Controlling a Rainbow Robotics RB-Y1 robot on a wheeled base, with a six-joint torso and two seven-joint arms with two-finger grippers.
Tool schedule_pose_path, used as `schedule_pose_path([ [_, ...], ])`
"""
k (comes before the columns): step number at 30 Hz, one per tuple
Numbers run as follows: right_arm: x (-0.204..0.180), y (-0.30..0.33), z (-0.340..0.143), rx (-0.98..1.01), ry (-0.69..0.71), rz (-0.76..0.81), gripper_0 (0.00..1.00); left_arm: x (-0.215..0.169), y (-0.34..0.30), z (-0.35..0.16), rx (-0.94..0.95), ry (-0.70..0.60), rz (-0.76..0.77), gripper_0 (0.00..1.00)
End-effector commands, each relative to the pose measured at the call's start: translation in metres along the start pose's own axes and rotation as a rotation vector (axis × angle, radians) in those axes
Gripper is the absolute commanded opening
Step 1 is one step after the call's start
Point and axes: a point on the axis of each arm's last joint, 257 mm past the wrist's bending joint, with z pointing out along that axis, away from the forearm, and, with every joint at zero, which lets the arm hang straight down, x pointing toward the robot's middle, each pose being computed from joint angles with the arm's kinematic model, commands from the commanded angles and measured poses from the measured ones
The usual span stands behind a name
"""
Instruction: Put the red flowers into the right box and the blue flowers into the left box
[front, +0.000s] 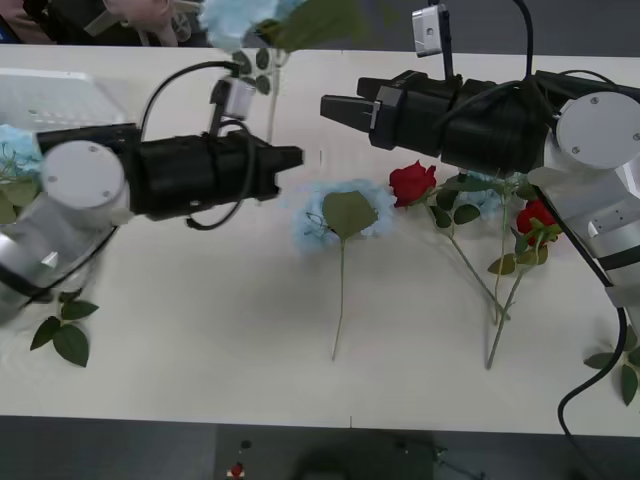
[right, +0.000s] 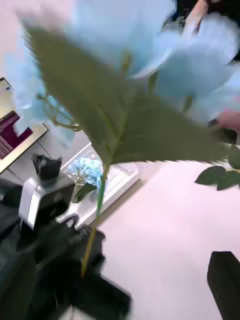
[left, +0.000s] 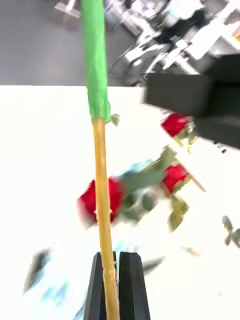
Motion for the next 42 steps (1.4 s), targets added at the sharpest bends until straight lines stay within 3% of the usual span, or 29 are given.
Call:
schedule_pose_path([
  [1, -0.019, -0.001, -0.012, -0.007, 0.032, -0.04, 1.0, -0.016, 0.078, -0.107, -0.183, 0.17, 0.148, 0.0],
  [10, 0.025, -0.016, -0.063, 0.036, 0.238, 0.318, 1.0, -0.004, 0.195, -0.305, -0.562, 0.543, 0.273, 0.0],
  [19, 0.088, -0.054, -0.135, 0.386, 0.432, 0.575, 1.0, 0.049, 0.278, -0.396, -0.818, 0.653, 0.197, 0.0],
  [24, 0.125, -0.081, -0.18, 0.627, 0.55, 0.583, 1.0, 0.07, 0.297, -0.405, -0.87, 0.633, 0.142, 0.02],
  [25, 0.133, -0.089, -0.192, 0.689, 0.573, 0.581, 1.0, 0.072, 0.302, -0.408, -0.885, 0.625, 0.138, 0.21],
  [26, 0.137, -0.093, -0.198, 0.719, 0.584, 0.588, 1.0, 0.072, 0.304, -0.41, -0.894, 0.62, 0.137, 0.31],
  [29, 0.155, -0.116, -0.224, 0.857, 0.602, 0.621, 1.0, 0.068, 0.306, -0.408, -0.9, 0.61, 0.146, 0.84],
  [30, 0.159, -0.122, -0.23, 0.883, 0.596, 0.634, 1.0, 0.064, 0.303, -0.402, -0.886, 0.602, 0.153, 0.92],
  [35, 0.178, -0.155, -0.264, 1.018, 0.565, 0.673, 1.0, 0.035, 0.256, -0.334, -0.717, 0.515, 0.173, 0.96],
  [39, 0.203, -0.18, -0.287, 1.103, 0.57, 0.663, 1.0, 0.004, 0.187, -0.253, -0.477, 0.308, -0.006, 0.96],
  [42, 0.218, -0.193, -0.292, 1.115, 0.548, 0.666, 1.0, -0.013, 0.163, -0.216, -0.395, 0.23, -0.024, 0.96],
])
